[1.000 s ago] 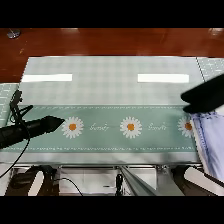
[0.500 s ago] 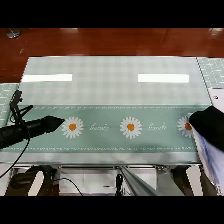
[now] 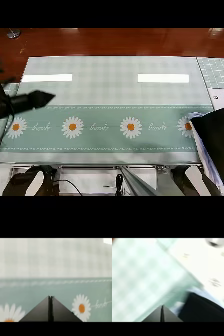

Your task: Fold the shirts.

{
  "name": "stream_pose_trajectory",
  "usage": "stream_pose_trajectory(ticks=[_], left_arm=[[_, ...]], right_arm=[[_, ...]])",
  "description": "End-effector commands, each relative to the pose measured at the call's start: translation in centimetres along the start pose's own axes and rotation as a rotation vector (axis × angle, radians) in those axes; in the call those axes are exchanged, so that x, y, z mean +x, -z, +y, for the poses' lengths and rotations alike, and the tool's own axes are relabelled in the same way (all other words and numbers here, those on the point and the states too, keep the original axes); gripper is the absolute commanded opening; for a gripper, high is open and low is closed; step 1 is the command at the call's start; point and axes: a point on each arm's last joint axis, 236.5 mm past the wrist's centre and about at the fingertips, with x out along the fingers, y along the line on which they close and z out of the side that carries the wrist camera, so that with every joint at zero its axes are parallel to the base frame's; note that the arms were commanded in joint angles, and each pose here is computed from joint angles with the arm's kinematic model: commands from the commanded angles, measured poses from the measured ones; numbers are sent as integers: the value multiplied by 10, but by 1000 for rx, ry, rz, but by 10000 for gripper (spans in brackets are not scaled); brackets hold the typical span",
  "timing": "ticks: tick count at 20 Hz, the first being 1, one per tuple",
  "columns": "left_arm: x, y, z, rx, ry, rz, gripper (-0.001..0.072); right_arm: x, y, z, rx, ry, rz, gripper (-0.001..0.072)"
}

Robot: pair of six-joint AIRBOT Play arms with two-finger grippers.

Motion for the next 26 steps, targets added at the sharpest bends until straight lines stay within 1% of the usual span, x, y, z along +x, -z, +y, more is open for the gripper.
stream_pose_trajectory(ticks=[1, 2, 3, 5, 7, 8, 9, 10, 14, 26], left_arm=[[10, -65, -34, 162, 29, 23, 24], [21, -58, -35, 208, 4, 96, 24], [35, -43, -26, 229, -46, 162, 24], [64, 3, 11, 237, -196, 299, 24], [84, 43, 53, 197, -327, 379, 24], [91, 56, 64, 184, -345, 409, 25], [96, 61, 69, 176, -351, 432, 25], [99, 64, 72, 172, -354, 444, 26], [101, 63, 73, 176, -354, 439, 26], [102, 63, 73, 175, -354, 439, 26]], right_arm=[[66, 38, 137, -331, -293, 153, 30], [88, 70, 152, -454, -262, 247, 30], [111, 100, 153, -544, -193, 328, 30], [153, 161, 139, -645, -46, 474, 30], [180, 210, 117, -710, 39, 582, 30], [188, 228, 99, -717, 96, 631, 31], [193, 242, 85, -683, 140, 672, 30], [195, 254, 81, -641, 149, 700, 31], [195, 263, 88, -583, 118, 711, 31], [195, 263, 88, -583, 119, 711, 31]])
